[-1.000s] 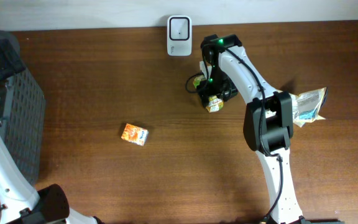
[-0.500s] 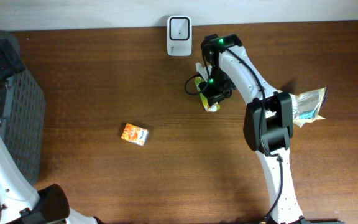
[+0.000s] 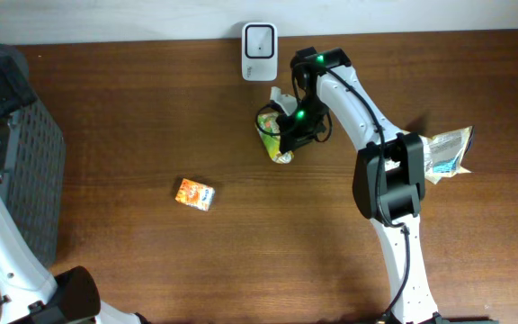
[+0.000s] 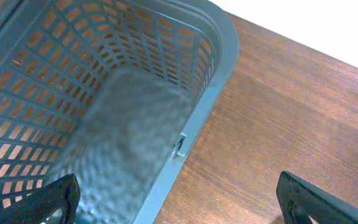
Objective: Scan the item barcode
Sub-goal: 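Lift the tea carton and raise it toward the scanner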
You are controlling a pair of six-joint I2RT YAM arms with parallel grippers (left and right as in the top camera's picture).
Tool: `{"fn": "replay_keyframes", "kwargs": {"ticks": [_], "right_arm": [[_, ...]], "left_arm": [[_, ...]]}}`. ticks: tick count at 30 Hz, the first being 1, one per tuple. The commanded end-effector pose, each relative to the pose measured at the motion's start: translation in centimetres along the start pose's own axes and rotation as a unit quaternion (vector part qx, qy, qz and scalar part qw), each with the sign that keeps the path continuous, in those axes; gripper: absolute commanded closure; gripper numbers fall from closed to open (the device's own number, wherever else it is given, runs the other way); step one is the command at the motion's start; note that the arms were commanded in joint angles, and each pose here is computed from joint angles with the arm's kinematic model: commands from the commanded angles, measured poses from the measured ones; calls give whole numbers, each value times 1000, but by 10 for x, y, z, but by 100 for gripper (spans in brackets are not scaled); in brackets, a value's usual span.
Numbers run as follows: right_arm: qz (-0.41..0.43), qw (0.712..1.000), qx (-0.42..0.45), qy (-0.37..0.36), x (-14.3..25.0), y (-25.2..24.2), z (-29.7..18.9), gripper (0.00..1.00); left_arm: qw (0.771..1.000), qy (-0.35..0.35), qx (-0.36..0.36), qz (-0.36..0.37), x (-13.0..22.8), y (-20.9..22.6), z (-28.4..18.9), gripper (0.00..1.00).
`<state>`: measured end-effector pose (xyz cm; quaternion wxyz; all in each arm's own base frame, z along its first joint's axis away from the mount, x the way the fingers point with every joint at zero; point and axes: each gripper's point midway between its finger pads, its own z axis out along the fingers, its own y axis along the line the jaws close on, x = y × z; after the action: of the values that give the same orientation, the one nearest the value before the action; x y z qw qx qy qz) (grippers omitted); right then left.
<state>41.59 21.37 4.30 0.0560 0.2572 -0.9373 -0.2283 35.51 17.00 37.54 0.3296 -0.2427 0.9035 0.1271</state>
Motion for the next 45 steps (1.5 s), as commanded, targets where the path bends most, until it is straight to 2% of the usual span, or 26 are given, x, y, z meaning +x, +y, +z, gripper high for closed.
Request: {"fn": "replay_keyframes", "kwargs": {"ticks": [1, 3, 5, 9, 13, 17, 18, 22, 24, 25, 32, 35, 36, 39, 41, 45], "right_arm": [[4, 999, 39, -16, -5, -1, -7, 72], [1, 999, 48, -11, -4, -2, -2, 48], [-6, 999, 49, -8, -5, 2, 5, 33], [-20, 997, 75, -4, -7, 2, 14, 28], [-24, 995, 100, 1, -5, -8, 24, 37], [-22, 994, 108, 5, -2, -16, 34, 51], [-16, 994, 108, 3, -2, -17, 37, 58], [-7, 994, 109, -4, -5, -18, 38, 75], [-1, 994, 109, -11, -8, -18, 38, 93], [1, 994, 109, -13, -9, -18, 38, 96], [-9, 998, 53, -38, -14, 13, 18, 96], [-43, 995, -38, -76, -18, 57, -12, 96], [-54, 989, -91, -104, -19, 81, -37, 96], [-72, 970, -167, -160, -18, 112, -90, 96], [-89, 942, -236, -220, -10, 132, -152, 96], [-102, 897, -330, -277, 4, 143, -215, 96]], "left_arm": [[1000, -4, -1, 6, -2, 1, -1, 1], [1000, -4, -1, 6, -2, 1, -1, 1], [1000, -4, -1, 6, -2, 1, -1, 1], [1000, -4, -1, 6, -2, 1, -1, 1], [1000, -4, -1, 6, -2, 1, -1, 1], [1000, -4, -1, 6, -2, 1, -1, 1], [1000, -4, -1, 6, -2, 1, -1, 1], [1000, -4, -1, 6, -2, 1, -1, 1], [1000, -4, -1, 6, -2, 1, -1, 1], [1000, -4, -1, 6, -2, 1, -1, 1], [1000, -4, -1, 6, -2, 1, -1, 1], [1000, -4, -1, 6, -2, 1, -1, 1], [1000, -4, -1, 6, -2, 1, -1, 1], [1000, -4, -1, 6, -2, 1, -1, 1], [1000, -4, -1, 6, -2, 1, -1, 1], [1000, -4, -1, 6, -2, 1, -1, 1]]}}
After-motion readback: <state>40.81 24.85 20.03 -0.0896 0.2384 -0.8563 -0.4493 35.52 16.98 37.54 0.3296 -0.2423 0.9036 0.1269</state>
